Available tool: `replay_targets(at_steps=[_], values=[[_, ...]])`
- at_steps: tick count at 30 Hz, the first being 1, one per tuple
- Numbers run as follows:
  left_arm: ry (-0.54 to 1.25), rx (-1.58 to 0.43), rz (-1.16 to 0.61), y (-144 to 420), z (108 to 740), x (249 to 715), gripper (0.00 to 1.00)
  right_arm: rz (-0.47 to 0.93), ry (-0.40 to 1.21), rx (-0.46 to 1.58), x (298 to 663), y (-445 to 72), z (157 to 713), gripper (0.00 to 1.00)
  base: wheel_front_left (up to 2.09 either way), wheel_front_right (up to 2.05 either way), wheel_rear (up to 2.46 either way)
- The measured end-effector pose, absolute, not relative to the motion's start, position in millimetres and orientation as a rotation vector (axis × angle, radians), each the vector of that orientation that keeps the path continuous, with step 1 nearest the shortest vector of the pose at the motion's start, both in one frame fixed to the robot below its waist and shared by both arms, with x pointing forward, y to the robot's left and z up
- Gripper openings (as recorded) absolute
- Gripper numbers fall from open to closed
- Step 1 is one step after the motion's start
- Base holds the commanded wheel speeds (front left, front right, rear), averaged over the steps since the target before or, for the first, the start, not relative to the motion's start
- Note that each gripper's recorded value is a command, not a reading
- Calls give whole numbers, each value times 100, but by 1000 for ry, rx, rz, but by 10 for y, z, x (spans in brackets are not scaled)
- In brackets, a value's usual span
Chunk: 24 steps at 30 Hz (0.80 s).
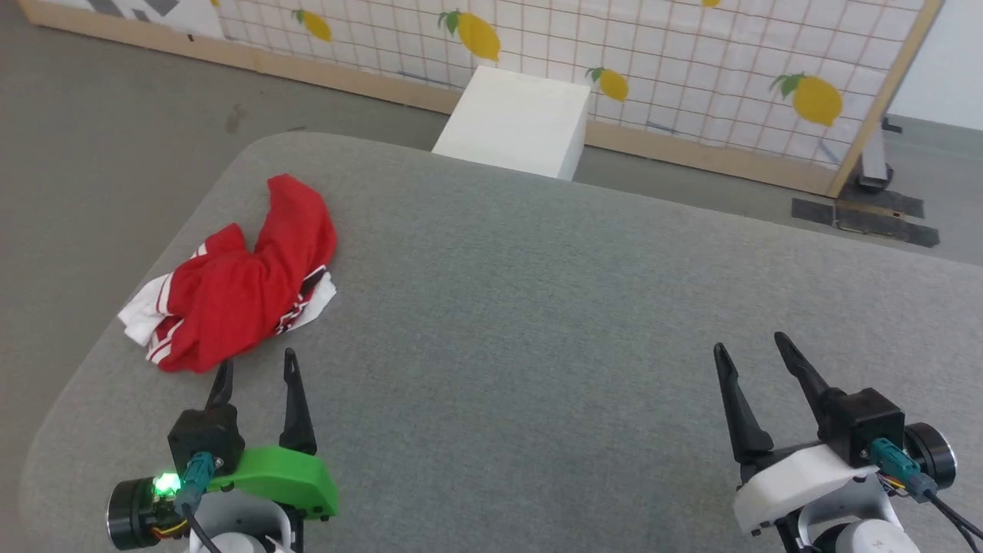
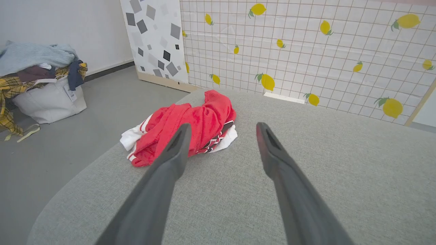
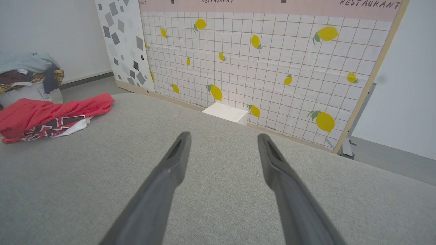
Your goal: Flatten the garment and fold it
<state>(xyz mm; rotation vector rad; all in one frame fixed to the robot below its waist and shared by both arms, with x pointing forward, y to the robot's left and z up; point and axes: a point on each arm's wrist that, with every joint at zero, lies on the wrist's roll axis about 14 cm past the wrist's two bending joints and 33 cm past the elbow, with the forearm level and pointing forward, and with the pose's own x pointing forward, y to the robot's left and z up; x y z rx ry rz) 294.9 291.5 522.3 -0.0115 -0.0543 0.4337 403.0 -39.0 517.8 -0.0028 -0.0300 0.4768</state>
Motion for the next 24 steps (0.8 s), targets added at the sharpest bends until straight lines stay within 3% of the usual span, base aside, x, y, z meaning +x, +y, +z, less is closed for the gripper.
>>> replay_targets(at_steps=[24], values=[[-72, -22, 614, 3276, 5185, 2518, 100, 616, -50, 13, 4068, 125, 5182, 100, 0, 0, 0]])
